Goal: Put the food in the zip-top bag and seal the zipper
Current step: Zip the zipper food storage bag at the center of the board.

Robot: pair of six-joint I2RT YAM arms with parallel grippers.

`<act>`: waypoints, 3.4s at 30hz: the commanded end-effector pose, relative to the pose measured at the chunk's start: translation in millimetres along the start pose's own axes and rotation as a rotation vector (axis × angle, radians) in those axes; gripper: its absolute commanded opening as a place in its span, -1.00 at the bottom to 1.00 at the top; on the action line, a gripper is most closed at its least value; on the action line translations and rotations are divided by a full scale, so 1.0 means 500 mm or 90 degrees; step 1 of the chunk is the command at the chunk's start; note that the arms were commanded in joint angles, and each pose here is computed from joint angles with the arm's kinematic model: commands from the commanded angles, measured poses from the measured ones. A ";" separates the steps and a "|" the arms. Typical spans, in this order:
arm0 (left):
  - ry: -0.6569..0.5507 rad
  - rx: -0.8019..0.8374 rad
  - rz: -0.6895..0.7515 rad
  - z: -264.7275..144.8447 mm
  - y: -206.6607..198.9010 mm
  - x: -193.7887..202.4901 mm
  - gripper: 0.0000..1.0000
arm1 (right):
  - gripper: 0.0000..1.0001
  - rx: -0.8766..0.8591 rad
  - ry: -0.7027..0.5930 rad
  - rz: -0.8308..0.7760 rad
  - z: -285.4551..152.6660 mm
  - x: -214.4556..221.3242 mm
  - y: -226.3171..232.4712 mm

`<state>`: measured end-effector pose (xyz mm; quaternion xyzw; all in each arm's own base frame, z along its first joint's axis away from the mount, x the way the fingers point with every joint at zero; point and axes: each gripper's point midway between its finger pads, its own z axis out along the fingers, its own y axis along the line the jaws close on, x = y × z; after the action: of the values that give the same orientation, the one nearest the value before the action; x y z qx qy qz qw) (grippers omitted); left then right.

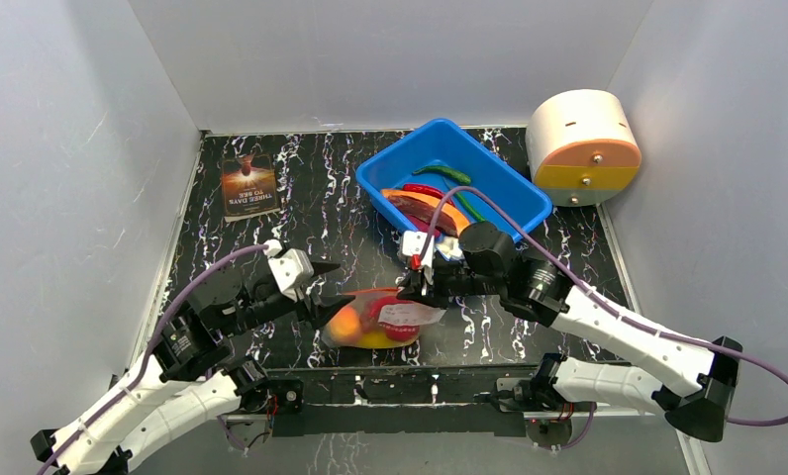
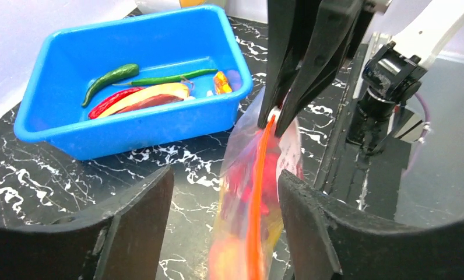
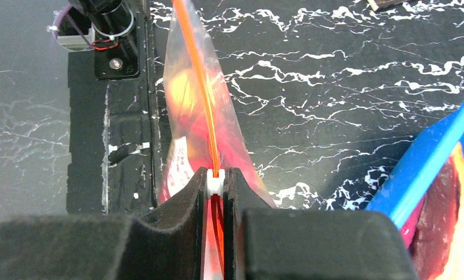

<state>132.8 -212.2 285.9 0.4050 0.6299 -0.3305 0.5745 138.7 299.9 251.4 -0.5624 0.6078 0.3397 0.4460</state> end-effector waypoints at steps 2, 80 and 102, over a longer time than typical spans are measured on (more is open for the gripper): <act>-0.037 0.053 0.016 -0.005 -0.026 -0.063 0.34 | -1.00 -0.018 -0.062 -0.017 0.006 -0.087 -0.008; 0.162 -0.043 0.111 -0.019 0.049 0.068 -1.00 | -1.00 0.116 0.065 0.024 -0.099 -0.016 -0.043; 0.175 -0.055 0.101 -0.021 0.054 0.082 -1.00 | -1.00 0.172 0.106 0.026 -0.142 0.010 -0.057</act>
<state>143.1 -200.0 243.5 0.4900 0.6656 -0.2299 0.5137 144.9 249.1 252.7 -0.5308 0.6883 0.2532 0.4247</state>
